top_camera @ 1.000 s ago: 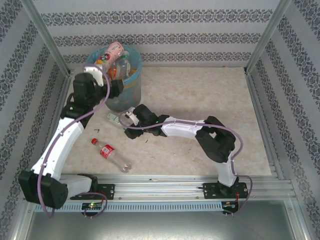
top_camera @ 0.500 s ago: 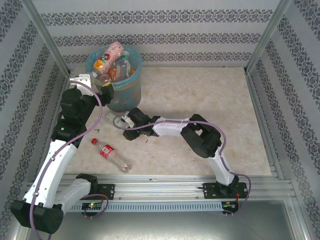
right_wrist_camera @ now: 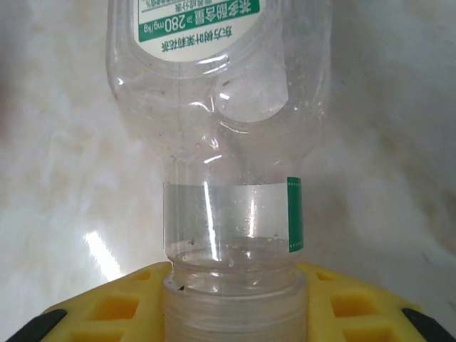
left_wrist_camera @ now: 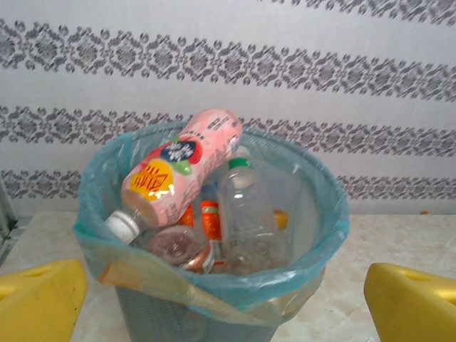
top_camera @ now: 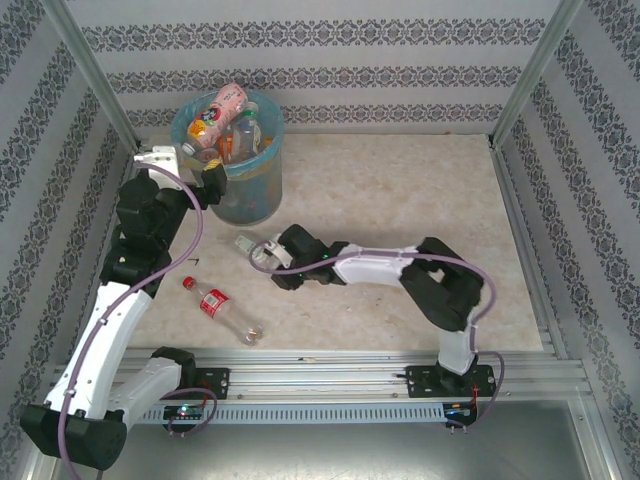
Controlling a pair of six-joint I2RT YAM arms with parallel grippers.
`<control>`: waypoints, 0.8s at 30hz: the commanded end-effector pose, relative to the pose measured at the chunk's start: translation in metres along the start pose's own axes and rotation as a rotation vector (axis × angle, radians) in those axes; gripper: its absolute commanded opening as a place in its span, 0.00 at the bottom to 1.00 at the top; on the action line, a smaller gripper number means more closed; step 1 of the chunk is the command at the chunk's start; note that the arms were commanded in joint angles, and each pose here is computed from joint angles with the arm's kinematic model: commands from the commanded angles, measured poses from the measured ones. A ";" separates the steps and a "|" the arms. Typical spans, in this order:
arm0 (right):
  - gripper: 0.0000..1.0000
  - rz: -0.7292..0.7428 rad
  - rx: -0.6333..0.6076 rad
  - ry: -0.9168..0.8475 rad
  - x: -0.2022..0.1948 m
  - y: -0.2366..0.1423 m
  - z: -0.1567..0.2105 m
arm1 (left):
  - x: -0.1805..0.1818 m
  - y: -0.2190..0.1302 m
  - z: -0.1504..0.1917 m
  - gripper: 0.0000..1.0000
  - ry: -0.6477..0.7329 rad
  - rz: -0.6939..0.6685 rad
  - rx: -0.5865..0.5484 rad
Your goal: Put the plastic bottles in the bin
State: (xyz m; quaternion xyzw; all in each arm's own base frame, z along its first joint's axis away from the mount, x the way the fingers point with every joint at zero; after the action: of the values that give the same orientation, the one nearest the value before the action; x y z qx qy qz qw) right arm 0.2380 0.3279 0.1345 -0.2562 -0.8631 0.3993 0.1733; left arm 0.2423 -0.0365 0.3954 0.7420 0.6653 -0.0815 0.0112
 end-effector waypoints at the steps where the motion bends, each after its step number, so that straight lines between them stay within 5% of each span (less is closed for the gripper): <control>1: 0.18 0.060 -0.107 -0.004 0.002 -0.040 -0.004 | -0.015 -0.002 -0.026 1.00 -0.027 0.147 -0.063; 10: 0.17 0.166 -0.383 -0.010 0.001 -0.142 0.001 | -0.051 0.020 -0.034 1.00 -0.147 0.647 0.013; 24: 0.16 0.216 -0.752 0.015 -0.011 -0.238 -0.033 | -0.075 0.040 -0.029 1.00 -0.370 1.095 0.035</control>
State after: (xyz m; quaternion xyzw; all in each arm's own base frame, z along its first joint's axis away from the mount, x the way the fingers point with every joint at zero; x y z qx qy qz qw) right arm 0.1910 0.2087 0.3113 -0.3977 -0.9082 0.1186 0.0542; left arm 0.2856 -0.1025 0.4187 0.9359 0.2517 -0.2076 0.1332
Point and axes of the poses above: each hand's point on the last joint's axis, 136 mm out from that joint toward the fingers, its own y axis out along the fingers, its own x axis along the line the jaws close on, z = x × y, the point moved 10 cm from there along -y, back along the fingers, and after that the axes turned 1 degree about -y, right-handed, at the moved point
